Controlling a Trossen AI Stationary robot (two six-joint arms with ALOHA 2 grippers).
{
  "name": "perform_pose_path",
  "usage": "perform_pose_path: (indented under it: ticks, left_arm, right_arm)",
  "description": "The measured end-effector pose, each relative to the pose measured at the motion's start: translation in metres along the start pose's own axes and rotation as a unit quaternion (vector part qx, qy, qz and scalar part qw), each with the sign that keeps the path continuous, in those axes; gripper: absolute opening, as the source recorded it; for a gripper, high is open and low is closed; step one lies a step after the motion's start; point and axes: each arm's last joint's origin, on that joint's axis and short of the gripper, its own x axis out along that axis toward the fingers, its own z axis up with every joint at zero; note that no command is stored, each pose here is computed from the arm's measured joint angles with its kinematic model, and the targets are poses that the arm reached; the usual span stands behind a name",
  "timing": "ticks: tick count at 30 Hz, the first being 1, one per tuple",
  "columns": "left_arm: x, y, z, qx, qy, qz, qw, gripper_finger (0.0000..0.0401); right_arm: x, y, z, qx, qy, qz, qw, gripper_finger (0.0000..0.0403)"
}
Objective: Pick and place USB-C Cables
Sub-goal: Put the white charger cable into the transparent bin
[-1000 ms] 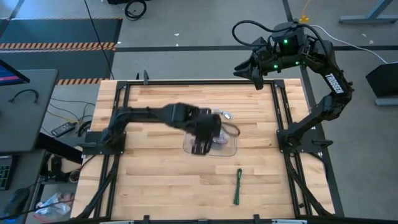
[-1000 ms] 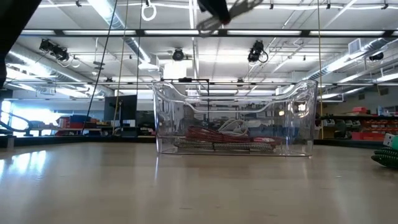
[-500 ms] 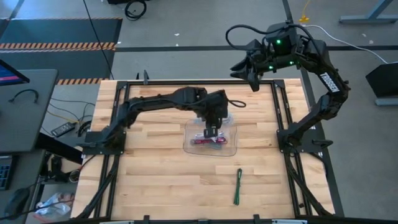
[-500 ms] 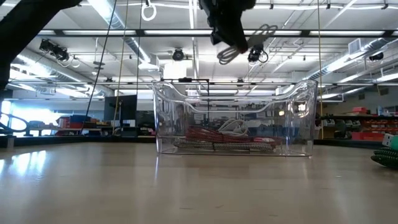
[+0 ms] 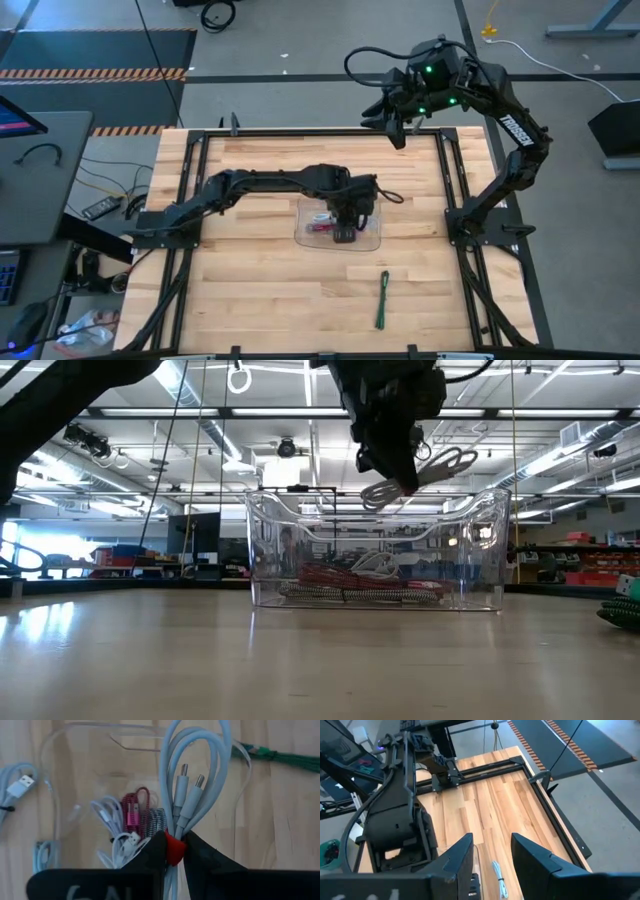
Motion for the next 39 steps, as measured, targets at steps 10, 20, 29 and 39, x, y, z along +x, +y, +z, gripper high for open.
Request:
perform_pose_path:
  ticks: [10, 20, 29, 39]
  left_arm:
    - [0.006, -0.01, -0.005, -0.065, 0.032, -0.005, 0.997, 0.0046]
    - [0.012, -0.034, -0.012, 0.023, 0.069, -0.029, 0.997, 0.0046]
    - [0.017, -0.019, -0.01, 0.004, 0.06, -0.023, 0.998, 0.0046]
    - [0.048, -0.011, -0.015, -0.004, 0.089, -0.032, 0.996, 0.0046]
  right_arm:
    - [0.001, 0.0, 0.0, 0.015, 0.002, -0.001, 1.0, 0.0138]
    - [0.001, 0.0, 0.0, 0.014, 0.003, -0.002, 1.0, 0.0138]
    - [0.001, 0.0, -0.002, 0.016, 0.012, -0.002, 1.0, 0.0138]
    - [0.001, 0.0, -0.003, 0.017, 0.018, -0.001, 1.0, 0.0138]
